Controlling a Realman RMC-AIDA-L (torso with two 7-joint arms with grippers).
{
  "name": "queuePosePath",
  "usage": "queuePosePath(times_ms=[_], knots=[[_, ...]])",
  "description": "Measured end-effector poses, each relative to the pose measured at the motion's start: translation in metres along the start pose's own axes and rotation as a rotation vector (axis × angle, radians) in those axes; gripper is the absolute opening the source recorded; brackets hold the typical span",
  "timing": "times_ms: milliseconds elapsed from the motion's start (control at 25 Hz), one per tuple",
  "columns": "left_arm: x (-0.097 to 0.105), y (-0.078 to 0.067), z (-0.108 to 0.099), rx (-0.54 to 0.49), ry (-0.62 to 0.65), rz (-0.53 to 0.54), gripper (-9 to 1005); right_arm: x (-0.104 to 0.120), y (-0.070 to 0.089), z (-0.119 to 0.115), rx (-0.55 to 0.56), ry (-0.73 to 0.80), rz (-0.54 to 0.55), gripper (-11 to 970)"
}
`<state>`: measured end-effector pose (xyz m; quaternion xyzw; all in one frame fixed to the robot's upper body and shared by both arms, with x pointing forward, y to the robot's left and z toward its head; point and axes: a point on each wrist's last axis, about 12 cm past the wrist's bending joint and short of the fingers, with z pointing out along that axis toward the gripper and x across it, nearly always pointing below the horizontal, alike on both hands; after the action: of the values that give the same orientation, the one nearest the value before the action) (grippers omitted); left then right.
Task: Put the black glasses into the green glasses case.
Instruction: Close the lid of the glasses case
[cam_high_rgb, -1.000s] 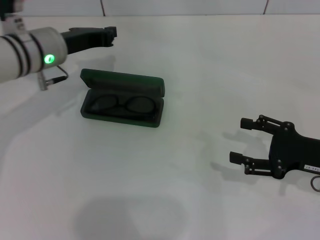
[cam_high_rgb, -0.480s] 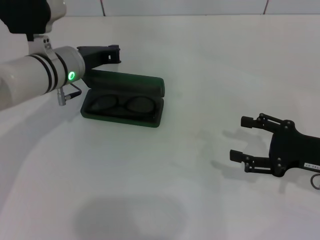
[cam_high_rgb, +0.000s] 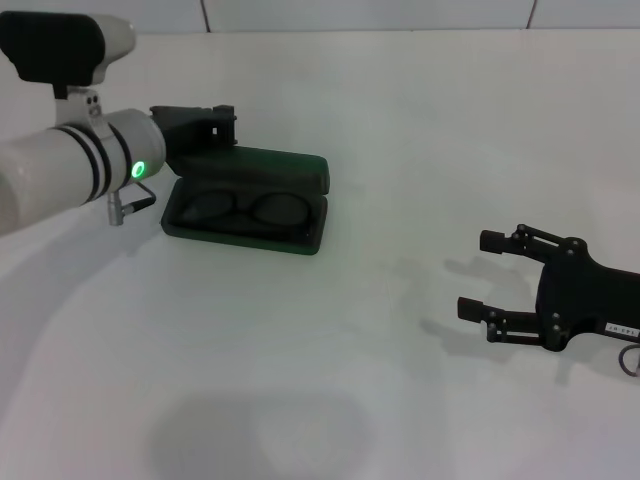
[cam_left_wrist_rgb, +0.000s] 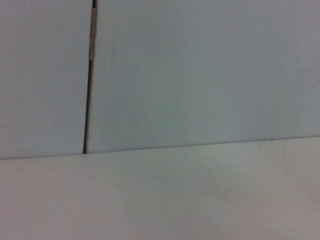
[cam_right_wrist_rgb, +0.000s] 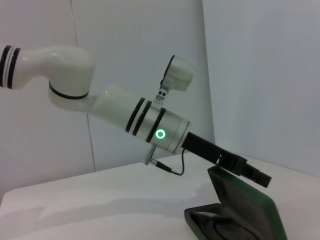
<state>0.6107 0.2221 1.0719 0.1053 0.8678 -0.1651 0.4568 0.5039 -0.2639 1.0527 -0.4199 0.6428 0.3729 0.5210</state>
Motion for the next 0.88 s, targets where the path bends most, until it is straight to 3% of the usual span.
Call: queuePosePath(times_ms=[880], knots=[[0.022,0.003,-0.016,0.025,-0.020,0.047,144,-0.002,-0.002,0.004,-0.003,0.004,-0.003,857]])
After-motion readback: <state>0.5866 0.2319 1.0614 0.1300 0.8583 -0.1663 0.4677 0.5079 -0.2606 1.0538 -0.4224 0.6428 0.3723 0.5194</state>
